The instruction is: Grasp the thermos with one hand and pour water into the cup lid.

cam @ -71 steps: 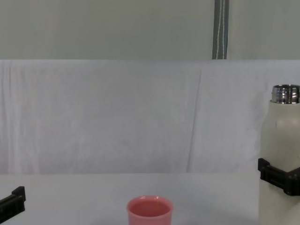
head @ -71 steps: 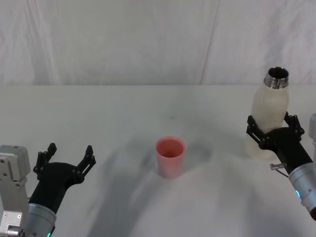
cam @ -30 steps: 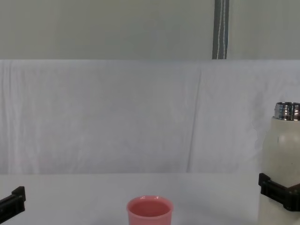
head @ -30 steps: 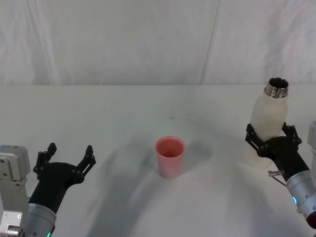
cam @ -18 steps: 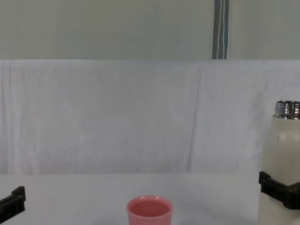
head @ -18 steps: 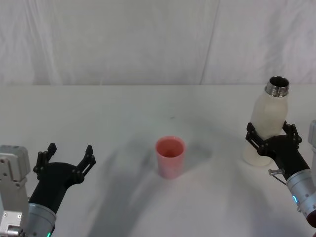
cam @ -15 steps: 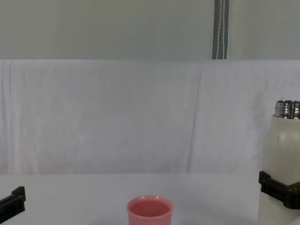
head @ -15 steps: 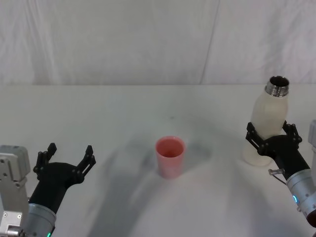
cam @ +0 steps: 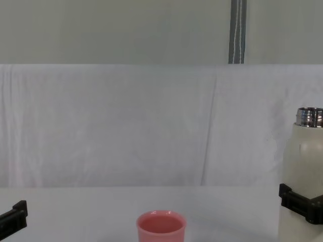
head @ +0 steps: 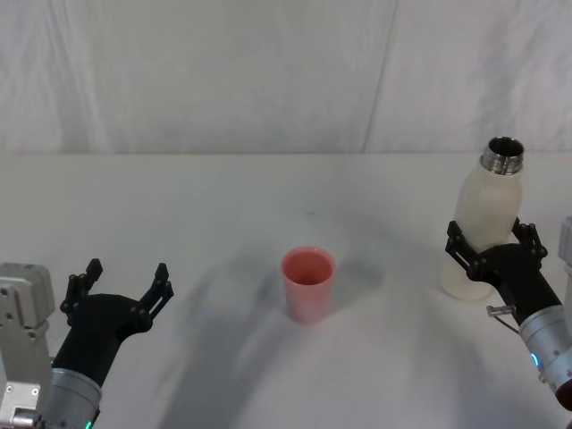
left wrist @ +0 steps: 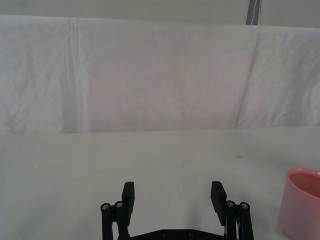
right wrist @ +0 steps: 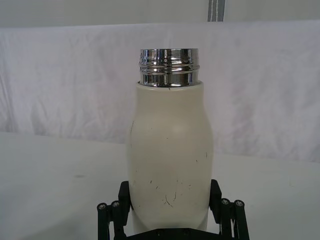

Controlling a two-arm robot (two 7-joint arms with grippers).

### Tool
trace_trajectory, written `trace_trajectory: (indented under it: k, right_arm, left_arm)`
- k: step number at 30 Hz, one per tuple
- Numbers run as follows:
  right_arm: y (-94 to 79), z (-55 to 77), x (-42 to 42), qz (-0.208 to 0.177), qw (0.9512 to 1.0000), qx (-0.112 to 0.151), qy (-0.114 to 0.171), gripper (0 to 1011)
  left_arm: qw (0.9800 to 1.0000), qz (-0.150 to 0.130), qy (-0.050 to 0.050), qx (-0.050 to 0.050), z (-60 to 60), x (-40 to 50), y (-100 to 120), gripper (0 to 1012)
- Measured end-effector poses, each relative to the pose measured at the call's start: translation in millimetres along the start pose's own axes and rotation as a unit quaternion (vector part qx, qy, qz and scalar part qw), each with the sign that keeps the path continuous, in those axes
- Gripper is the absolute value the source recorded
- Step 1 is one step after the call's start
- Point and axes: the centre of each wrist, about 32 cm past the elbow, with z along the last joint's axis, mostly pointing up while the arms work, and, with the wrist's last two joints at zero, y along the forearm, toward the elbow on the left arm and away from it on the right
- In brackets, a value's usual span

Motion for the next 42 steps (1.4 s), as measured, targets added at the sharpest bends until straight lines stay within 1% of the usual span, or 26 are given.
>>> trace_trajectory:
  k: [7, 9, 10, 31, 42]
  right_arm:
    - [-0.1, -0.1, 0.0, 0.0, 1.0, 0.0, 0.0, 952]
    - [-0.1, 0.0, 0.0, 0.0, 1.0, 0.0, 0.0, 972]
    - [-0.1, 0.0, 0.0, 0.0, 1.0, 0.0, 0.0, 1003]
    - [-0.9, 0.4, -0.3, 0.0, 1.0, -0.001, 0.0, 1001]
    - [-2.8, 2.8, 0.0, -0.002, 1.0, 0.002, -0.002, 1001]
  left_arm:
    - [1.0, 0.0, 0.0, 0.0, 0.0, 0.0, 0.0, 1001]
    - [1.0, 0.0, 0.0, 0.0, 0.0, 0.0, 0.0, 1001]
    - [1.0, 0.0, 0.0, 0.0, 0.0, 0.0, 0.0, 1001]
    - [1.0, 0.0, 0.0, 0.0, 0.0, 0.0, 0.0, 1001]
    - [1.0, 0.0, 0.0, 0.0, 0.0, 0.0, 0.0, 1001]
